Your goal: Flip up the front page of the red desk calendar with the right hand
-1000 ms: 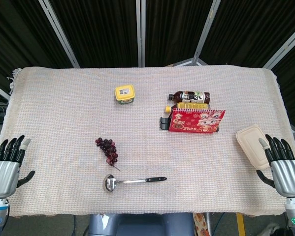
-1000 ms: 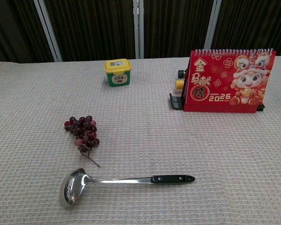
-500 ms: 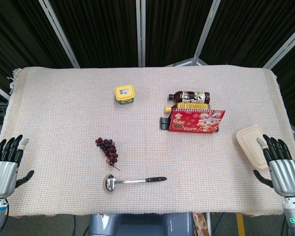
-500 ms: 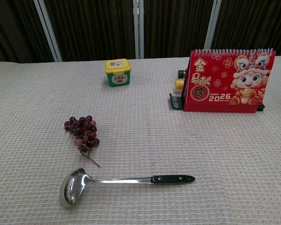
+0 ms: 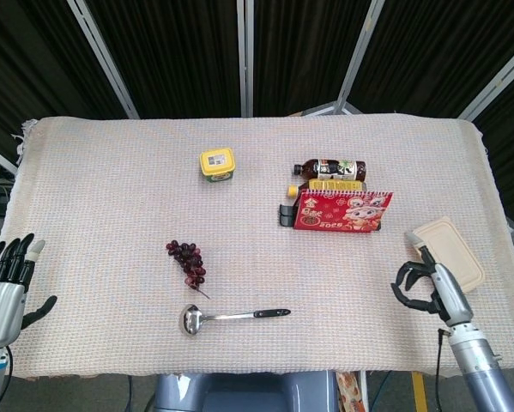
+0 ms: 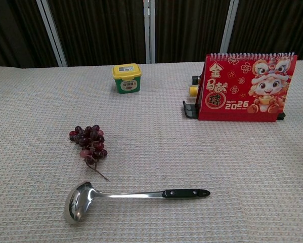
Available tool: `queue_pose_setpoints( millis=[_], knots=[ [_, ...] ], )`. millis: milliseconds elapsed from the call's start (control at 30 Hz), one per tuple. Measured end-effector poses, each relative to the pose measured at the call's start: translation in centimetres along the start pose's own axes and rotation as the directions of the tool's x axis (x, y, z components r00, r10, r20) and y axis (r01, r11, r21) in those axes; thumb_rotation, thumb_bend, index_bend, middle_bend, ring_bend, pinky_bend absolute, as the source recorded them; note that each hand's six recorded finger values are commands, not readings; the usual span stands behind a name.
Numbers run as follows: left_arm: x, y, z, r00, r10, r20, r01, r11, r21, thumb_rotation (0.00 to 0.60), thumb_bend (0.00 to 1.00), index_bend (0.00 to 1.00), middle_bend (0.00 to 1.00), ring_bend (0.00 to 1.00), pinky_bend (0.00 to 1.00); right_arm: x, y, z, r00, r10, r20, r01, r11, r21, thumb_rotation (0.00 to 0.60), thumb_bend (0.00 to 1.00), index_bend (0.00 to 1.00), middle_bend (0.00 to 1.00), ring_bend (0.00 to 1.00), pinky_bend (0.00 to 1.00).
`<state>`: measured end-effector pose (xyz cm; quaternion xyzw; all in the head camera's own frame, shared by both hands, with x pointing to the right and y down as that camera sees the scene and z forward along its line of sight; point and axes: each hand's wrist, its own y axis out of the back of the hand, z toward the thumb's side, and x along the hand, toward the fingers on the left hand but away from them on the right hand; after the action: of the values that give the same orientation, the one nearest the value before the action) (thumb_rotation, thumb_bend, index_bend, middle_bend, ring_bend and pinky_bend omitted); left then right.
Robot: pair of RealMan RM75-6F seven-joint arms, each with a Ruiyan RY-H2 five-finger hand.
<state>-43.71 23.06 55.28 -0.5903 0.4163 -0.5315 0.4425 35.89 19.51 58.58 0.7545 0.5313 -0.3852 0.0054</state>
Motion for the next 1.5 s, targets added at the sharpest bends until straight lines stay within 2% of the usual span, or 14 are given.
queue_pose_setpoints(
  millis=[100, 167, 267, 367, 500, 667, 1000, 1500],
  knots=[
    [-0.1, 0.3, 0.1, 1.0, 0.009, 0.006, -0.009, 1.0, -0.005, 0.6, 0.17, 0.0, 0.0, 0.0, 0.0, -1.5, -2.0, 0.1, 0.992, 0.102, 0.075, -0.088, 0.982, -0.17, 0.6, 0.34, 0.0, 0.63, 0.66, 0.54],
    [-0.1, 0.3, 0.1, 1.0, 0.011, 0.007, -0.011, 1.0, -0.009, 0.6, 0.17, 0.0, 0.0, 0.0, 0.0, -2.6, -3.1, 0.3, 0.981, 0.158, 0.116, -0.122, 0.954, -0.273, 0.6, 0.35, 0.0, 0.64, 0.67, 0.54],
    [-0.1, 0.5, 0.1, 1.0, 0.015, 0.009, -0.014, 1.0, -0.013, 0.6, 0.17, 0.0, 0.0, 0.0, 0.0, -4.1, -4.3, 0.8, 0.965, 0.215, 0.147, -0.148, 0.917, -0.372, 0.6, 0.36, 0.0, 0.64, 0.67, 0.54],
    [0.0, 0.6, 0.1, 1.0, 0.018, 0.012, -0.018, 1.0, -0.018, 0.6, 0.17, 0.0, 0.0, 0.0, 0.0, -5.4, -5.1, 0.9, 0.955, 0.245, 0.165, -0.158, 0.896, -0.414, 0.6, 0.36, 0.0, 0.64, 0.67, 0.54],
    [0.0, 0.7, 0.2, 1.0, 0.022, 0.016, -0.021, 1.0, -0.022, 0.6, 0.17, 0.0, 0.0, 0.0, 0.0, -6.7, -5.6, 0.3, 0.944, 0.263, 0.197, -0.152, 0.881, -0.449, 0.6, 0.37, 0.0, 0.64, 0.67, 0.54],
    [0.1, 0.8, 0.3, 0.999, 0.024, 0.022, -0.023, 0.999, -0.026, 0.6, 0.17, 0.0, 0.0, 0.0, 0.0, -7.9, -5.7, -0.7, 0.94, 0.255, 0.229, -0.122, 0.874, -0.471, 0.6, 0.37, 0.0, 0.64, 0.67, 0.53],
    [0.2, 0.6, 0.5, 0.999, 0.018, 0.029, -0.017, 0.999, -0.029, 0.6, 0.17, 0.0, 0.0, 0.0, 0.0, -8.6, -6.3, -2.9, 0.922, 0.253, 0.292, -0.07, 0.852, -0.518, 0.6, 0.37, 0.0, 0.64, 0.67, 0.53],
    [0.3, 0.3, 0.8, 0.999, 0.007, 0.041, -0.006, 1.0, -0.03, 0.6, 0.17, 0.0, 0.0, 0.0, 0.0, -10.0, -6.0, -4.8, 0.908, 0.242, 0.341, -0.029, 0.85, -0.526, 0.6, 0.37, 0.0, 0.64, 0.67, 0.53]
  ],
)
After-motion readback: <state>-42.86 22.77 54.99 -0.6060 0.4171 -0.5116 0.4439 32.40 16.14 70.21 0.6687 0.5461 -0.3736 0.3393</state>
